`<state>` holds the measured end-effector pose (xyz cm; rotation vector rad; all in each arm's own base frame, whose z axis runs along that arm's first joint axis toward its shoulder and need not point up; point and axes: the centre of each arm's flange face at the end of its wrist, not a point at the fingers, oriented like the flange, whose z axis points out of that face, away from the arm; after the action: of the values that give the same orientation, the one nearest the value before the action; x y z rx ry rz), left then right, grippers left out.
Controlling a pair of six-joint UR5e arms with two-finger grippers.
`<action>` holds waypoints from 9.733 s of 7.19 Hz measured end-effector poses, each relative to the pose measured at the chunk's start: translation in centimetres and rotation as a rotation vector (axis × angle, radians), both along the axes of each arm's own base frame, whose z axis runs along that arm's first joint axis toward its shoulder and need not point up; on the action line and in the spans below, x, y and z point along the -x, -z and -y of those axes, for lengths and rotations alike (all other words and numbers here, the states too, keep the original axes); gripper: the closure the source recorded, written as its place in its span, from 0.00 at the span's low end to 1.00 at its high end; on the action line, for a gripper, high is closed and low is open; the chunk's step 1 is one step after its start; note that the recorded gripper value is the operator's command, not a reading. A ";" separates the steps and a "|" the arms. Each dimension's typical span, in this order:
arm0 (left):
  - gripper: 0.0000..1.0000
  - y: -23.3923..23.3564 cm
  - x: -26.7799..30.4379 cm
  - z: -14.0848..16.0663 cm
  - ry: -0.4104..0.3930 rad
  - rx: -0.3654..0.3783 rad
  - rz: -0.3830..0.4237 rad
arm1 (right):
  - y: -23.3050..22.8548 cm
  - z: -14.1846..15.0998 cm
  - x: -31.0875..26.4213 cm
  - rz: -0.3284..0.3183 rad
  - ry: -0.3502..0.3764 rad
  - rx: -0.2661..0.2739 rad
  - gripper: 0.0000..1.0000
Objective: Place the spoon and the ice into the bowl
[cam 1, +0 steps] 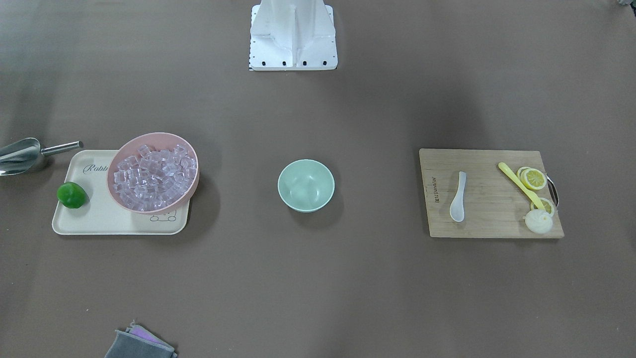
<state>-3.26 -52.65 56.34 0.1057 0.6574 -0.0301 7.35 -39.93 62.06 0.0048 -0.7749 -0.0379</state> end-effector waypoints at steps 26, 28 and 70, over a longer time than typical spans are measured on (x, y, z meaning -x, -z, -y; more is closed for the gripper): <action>0.14 11.3 -31.4 0.6 -0.084 -0.351 -0.230 | 8.8 9.3 5.2 0.153 0.045 -0.221 0.00; 0.27 10.3 -34.9 -0.9 -0.108 -0.361 -0.200 | 10.5 10.4 7.3 0.165 0.016 -0.176 0.00; 1.00 22.6 -30.0 2.3 -0.085 -0.236 -0.488 | 30.2 -0.1 48.3 -0.077 -0.562 0.189 0.28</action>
<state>26.71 -54.94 33.78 0.3033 1.1520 0.1076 -40.94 -39.84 31.89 0.0415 -0.6758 0.5650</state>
